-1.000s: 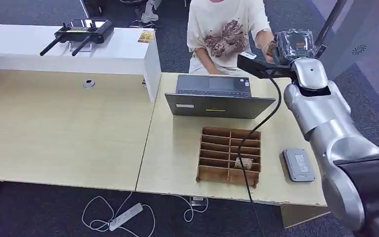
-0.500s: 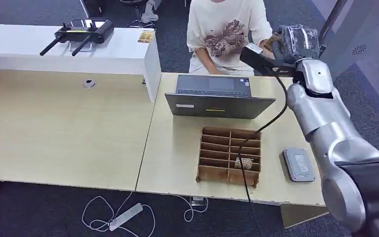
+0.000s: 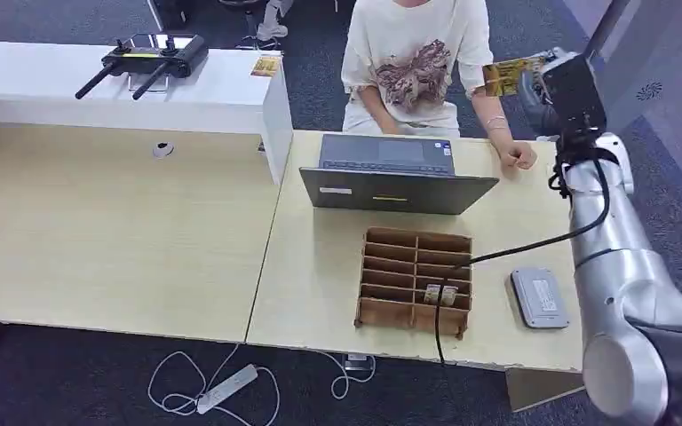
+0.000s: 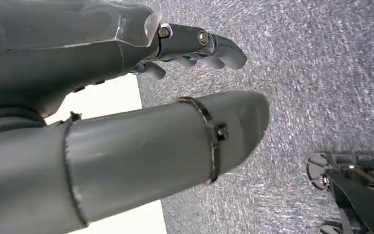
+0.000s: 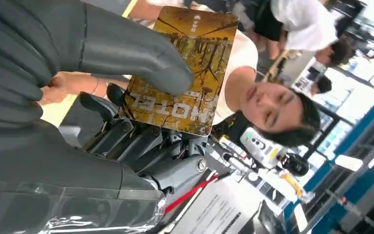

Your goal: Pass the card to the sensor for recognition and then transmit it.

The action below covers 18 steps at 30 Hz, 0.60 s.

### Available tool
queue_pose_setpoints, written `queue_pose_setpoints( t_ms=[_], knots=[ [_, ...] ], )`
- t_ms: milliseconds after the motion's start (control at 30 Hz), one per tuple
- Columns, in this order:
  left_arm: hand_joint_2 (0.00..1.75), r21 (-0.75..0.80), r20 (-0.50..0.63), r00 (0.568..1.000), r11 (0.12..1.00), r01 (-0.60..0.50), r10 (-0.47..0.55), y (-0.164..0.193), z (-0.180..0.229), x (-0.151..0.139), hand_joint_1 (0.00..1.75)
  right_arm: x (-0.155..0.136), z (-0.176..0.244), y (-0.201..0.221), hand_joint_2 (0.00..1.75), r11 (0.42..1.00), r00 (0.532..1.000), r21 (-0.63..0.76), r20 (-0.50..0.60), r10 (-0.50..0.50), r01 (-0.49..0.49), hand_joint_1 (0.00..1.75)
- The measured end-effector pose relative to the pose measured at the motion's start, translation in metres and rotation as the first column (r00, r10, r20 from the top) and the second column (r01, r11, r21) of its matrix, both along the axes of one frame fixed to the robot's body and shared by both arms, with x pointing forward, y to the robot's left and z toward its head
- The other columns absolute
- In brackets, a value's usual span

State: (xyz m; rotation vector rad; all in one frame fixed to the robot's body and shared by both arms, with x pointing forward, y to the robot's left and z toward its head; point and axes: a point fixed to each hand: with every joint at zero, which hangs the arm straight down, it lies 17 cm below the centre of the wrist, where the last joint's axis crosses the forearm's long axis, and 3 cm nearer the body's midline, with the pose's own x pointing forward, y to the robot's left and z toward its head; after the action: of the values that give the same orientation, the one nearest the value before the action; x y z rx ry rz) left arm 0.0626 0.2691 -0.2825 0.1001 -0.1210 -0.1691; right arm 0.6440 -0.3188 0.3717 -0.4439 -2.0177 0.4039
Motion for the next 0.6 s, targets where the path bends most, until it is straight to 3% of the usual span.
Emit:
queue_pose_setpoints(
  t_ms=[367,600],
  knots=[
    [0.00,0.008,-0.015,1.000,1.000,-0.009,0.010,0.001,-0.001,-0.006,0.00,-0.076,-0.054,-0.066,1.75,0.982,0.998,0.180,0.040,0.050,-0.057,1.75],
    [0.00,0.006,-0.021,1.000,1.000,-0.017,0.017,-0.001,-0.001,-0.007,0.00,-0.112,-0.100,-0.103,1.75,0.985,0.999,0.170,-0.037,-0.005,0.011,1.75]
  ],
)
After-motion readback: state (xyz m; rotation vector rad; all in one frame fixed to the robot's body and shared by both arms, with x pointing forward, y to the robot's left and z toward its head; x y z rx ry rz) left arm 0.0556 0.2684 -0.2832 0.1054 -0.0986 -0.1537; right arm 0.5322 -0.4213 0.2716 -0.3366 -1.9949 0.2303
